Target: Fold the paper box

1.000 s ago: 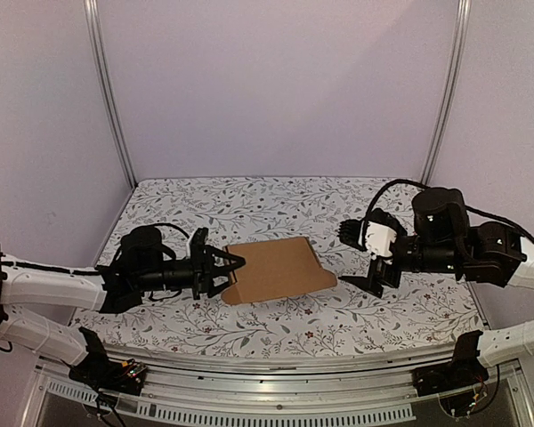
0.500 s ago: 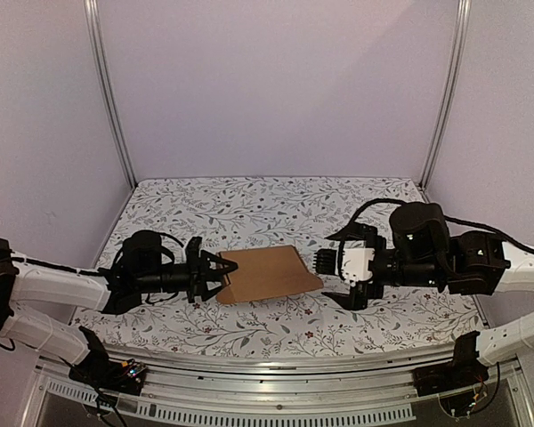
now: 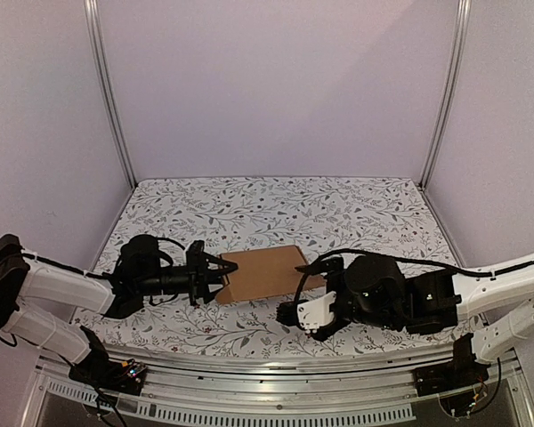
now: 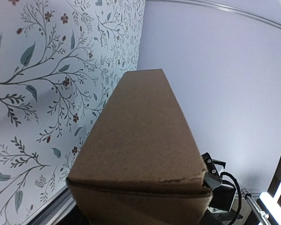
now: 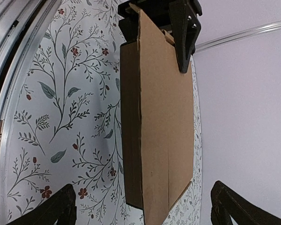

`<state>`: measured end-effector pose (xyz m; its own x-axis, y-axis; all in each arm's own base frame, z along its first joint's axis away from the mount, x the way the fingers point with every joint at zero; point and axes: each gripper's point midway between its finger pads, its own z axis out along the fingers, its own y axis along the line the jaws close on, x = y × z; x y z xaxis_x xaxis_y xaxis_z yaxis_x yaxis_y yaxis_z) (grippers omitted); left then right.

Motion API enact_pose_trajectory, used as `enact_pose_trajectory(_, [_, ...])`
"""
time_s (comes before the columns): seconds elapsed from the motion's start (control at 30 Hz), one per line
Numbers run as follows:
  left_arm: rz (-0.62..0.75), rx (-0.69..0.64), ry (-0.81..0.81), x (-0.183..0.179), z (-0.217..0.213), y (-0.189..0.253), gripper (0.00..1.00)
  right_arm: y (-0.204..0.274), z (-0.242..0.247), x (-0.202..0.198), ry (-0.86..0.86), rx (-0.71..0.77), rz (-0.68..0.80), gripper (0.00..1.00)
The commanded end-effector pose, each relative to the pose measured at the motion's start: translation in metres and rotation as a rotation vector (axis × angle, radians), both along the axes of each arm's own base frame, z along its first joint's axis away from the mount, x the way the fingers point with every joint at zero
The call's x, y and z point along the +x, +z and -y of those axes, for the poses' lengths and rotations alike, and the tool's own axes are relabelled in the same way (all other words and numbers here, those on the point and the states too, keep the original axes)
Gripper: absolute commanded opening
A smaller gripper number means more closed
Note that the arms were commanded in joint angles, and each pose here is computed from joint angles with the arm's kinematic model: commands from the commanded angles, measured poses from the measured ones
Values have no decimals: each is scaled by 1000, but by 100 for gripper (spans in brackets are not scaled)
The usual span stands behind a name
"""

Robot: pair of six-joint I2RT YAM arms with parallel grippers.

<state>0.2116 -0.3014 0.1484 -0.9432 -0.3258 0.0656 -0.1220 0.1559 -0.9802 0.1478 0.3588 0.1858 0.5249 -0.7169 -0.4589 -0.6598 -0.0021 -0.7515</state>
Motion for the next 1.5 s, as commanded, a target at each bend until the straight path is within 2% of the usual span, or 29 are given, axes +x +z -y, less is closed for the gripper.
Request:
enact_pose_trajectory(0.0, [8,-43,6,0,-5,9,0,4,-21,5,-13,59,127,99])
enact_pose_trajectory(0.33, [6,-62,2,-5,-8,14,0,-19,-46,18,-85,76,299,99])
enact_pose_trajectory(0.63, [7,-76,3,-10,-12,17,0,-19,-60,32,-160,86,459,94])
enact_pose_trajectory(0.9, [6,-74,18,-13,-17,17,0,-19,-66,38,-182,66,542,76])
enact_pose_trajectory(1.27, [11,-77,10,-16,-18,18,0,-16,-73,44,-225,70,631,73])
enact_pose_trajectory(1.47, [12,-77,8,-17,-19,18,0,-16,-75,45,-227,62,645,59])
